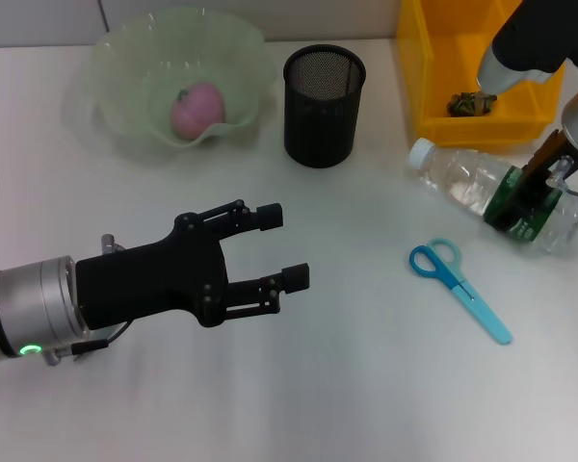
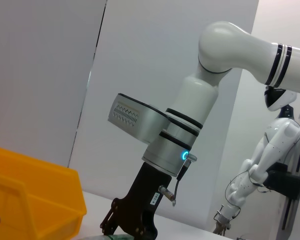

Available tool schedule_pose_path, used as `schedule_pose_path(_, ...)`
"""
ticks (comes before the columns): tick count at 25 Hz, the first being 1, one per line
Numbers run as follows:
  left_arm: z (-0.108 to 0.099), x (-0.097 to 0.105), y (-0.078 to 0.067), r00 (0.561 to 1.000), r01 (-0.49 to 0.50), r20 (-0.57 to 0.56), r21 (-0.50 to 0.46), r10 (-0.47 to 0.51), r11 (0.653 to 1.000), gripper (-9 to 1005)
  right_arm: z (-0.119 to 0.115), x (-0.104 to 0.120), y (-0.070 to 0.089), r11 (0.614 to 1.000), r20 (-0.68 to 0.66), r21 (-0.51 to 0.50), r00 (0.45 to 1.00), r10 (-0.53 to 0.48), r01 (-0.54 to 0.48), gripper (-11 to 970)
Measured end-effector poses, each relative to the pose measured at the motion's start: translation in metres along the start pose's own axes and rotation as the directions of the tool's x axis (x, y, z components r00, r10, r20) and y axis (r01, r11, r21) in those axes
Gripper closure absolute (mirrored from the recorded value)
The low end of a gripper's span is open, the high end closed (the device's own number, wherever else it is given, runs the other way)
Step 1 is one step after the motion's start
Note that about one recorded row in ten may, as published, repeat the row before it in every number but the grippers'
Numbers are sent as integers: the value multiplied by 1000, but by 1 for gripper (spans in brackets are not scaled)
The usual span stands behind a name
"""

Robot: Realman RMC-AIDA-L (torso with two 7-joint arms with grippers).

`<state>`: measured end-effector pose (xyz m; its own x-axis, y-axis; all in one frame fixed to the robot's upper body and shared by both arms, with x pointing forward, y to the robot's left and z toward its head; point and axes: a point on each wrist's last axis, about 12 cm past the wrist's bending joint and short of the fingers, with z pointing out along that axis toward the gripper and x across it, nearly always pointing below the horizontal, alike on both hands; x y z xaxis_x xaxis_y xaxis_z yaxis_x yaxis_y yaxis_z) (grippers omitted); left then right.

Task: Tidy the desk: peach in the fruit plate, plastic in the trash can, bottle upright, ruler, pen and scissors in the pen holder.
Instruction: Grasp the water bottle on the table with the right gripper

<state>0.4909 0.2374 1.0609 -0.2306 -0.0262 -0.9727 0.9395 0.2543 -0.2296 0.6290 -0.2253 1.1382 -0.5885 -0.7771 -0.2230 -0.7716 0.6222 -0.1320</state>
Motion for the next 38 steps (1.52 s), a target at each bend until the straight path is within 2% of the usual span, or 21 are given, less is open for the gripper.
schedule_pose_path(15, 1, -1, 1, 1000, -3, 4, -1, 3, 1000, 185, -5, 5, 0, 1000, 72, -11, 997, 24, -23, 198)
schedule_pose_path(23, 0, -1, 1, 1000, -3, 6, -5, 3, 1000, 185, -24, 17, 3, 998, 241, -36, 969, 55, -47, 204)
schedule_pose_path(30, 1, -3, 2, 1000, -7, 8, -5, 7, 1000, 185, -24, 25, 5, 997, 278, -60, 958, 67, -52, 211)
schedule_pose_path(34, 3, -4, 4, 1000, -11, 6, -3, 11, 1000, 185, -29, 27, 9, 997, 350, -77, 935, 47, -22, 214)
schedule_pose_path(36, 3, -4, 4, 1000, -12, 5, -3, 12, 1000, 185, -35, 33, 13, 996, 421, -88, 906, 44, -8, 216)
schedule_pose_path(38, 3, -4, 4, 1000, -12, 6, -4, 12, 1000, 185, -35, 37, 15, 995, 450, -99, 891, 55, -12, 278)
